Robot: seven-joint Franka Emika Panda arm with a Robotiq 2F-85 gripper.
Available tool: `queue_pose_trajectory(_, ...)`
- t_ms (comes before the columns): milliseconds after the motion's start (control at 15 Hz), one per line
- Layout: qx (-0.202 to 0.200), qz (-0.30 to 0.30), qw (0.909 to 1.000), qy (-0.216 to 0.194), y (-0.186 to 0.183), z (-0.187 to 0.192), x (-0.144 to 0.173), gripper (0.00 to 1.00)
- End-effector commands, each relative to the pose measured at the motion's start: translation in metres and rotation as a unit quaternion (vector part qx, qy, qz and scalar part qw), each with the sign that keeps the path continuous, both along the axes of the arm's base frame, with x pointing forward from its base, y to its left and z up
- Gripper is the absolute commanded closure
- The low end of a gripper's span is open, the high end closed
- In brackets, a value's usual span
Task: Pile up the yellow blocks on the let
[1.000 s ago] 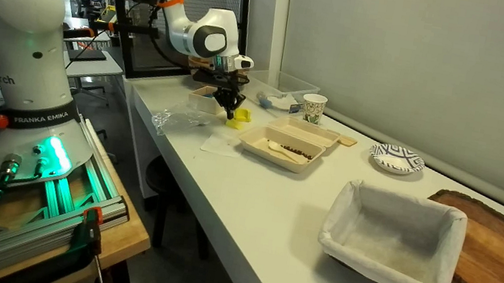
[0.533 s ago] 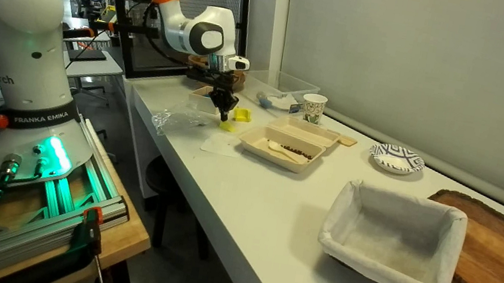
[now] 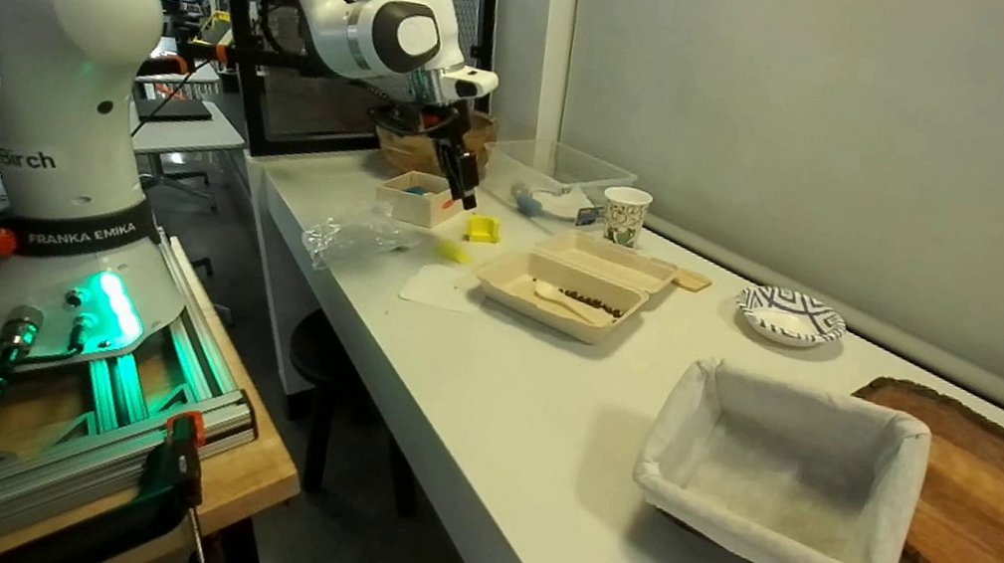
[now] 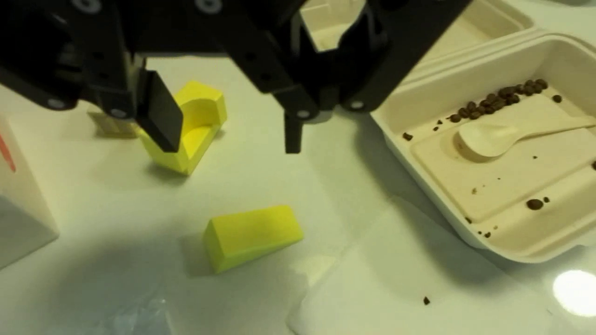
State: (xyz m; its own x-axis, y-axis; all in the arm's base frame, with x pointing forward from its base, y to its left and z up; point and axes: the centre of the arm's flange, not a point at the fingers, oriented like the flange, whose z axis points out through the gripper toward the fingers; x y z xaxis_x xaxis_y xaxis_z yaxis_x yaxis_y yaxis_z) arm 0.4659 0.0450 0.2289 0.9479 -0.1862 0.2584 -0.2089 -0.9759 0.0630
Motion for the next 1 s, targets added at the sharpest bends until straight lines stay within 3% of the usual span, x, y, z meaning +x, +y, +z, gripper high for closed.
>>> queue_pose_trajectory(0, 0.000, -0.026, 0.9996, -0.008, -0.003, 0.003, 0.001, 0.07)
queue_pose_trajectory(67, 0.000, -0.032, 0.9994, -0.010, -0.004, 0.005, 0.002, 0.25)
queue_pose_trajectory(200, 0.000, -0.030, 0.9995, -0.010, -0.003, 0.004, 0.002, 0.09)
queue_pose_trajectory(333, -0.001, -0.029, 0.9995, -0.009, -0.003, 0.004, 0.002, 0.02)
queue_pose_trajectory(400, -0.002, -0.093, 0.9955, -0.019, 0.001, -0.002, 0.013, 0.01)
queue_pose_trajectory(600, -0.017, -0.170, 0.9850, -0.028, -0.002, -0.016, 0.023, 0.00)
queue_pose_trajectory(933, -0.018, -0.297, 0.9541, -0.029, 0.009, -0.033, 0.021, 0.00)
